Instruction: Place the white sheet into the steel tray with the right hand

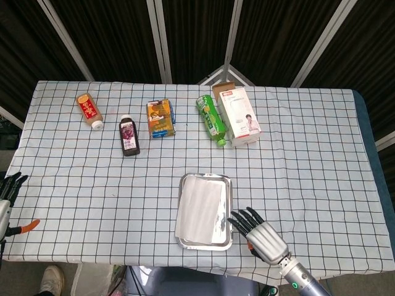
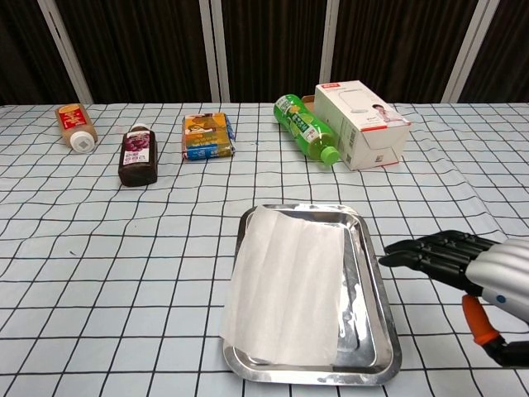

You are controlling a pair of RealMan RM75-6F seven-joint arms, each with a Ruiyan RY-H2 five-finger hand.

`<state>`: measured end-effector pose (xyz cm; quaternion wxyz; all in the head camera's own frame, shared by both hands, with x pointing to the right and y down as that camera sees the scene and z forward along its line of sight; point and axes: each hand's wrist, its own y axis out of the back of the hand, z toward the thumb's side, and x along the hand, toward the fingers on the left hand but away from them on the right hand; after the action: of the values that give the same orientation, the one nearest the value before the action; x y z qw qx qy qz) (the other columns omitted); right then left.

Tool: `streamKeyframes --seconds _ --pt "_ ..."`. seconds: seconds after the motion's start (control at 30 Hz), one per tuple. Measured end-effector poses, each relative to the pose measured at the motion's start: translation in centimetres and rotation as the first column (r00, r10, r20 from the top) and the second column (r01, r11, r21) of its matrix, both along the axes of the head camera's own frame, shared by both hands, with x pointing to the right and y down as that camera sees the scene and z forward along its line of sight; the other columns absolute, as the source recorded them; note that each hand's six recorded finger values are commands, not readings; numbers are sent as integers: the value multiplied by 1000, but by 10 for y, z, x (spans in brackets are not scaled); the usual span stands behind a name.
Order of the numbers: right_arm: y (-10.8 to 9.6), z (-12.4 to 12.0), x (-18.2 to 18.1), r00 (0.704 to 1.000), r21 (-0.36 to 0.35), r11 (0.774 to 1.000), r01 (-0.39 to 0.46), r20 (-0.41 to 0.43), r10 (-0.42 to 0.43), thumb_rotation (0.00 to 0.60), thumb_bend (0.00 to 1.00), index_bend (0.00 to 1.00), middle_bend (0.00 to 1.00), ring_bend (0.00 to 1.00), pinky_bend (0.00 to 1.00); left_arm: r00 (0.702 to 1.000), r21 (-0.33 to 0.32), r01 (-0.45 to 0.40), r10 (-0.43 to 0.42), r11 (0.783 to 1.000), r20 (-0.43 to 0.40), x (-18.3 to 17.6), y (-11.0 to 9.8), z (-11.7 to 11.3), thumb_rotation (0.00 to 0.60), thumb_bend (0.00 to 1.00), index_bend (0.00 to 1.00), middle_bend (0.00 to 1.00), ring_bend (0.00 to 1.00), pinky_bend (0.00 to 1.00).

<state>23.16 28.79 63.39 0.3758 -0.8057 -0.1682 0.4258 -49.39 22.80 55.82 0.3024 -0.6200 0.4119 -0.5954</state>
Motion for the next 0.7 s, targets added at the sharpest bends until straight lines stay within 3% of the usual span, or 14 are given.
streamKeyframes --seconds 0.3,0.53,0.7 --pt "-8 6 -18 988 24 989 145 -54 -144 600 1000 81 55 0 0 1000 1 5 -5 1000 0 -1 0 0 600 0 0 0 0 0" --pt "-16 14 -42 964 51 966 252 -95 -247 600 1000 81 55 0 0 1000 1 12 -12 1000 -3 -3 -1 0 600 0 0 0 0 0" --pt "-23 19 -53 954 50 957 285 -115 -277 600 1000 83 55 0 0 1000 -1 14 -14 1000 -4 -3 -1 0 600 0 0 0 0 0"
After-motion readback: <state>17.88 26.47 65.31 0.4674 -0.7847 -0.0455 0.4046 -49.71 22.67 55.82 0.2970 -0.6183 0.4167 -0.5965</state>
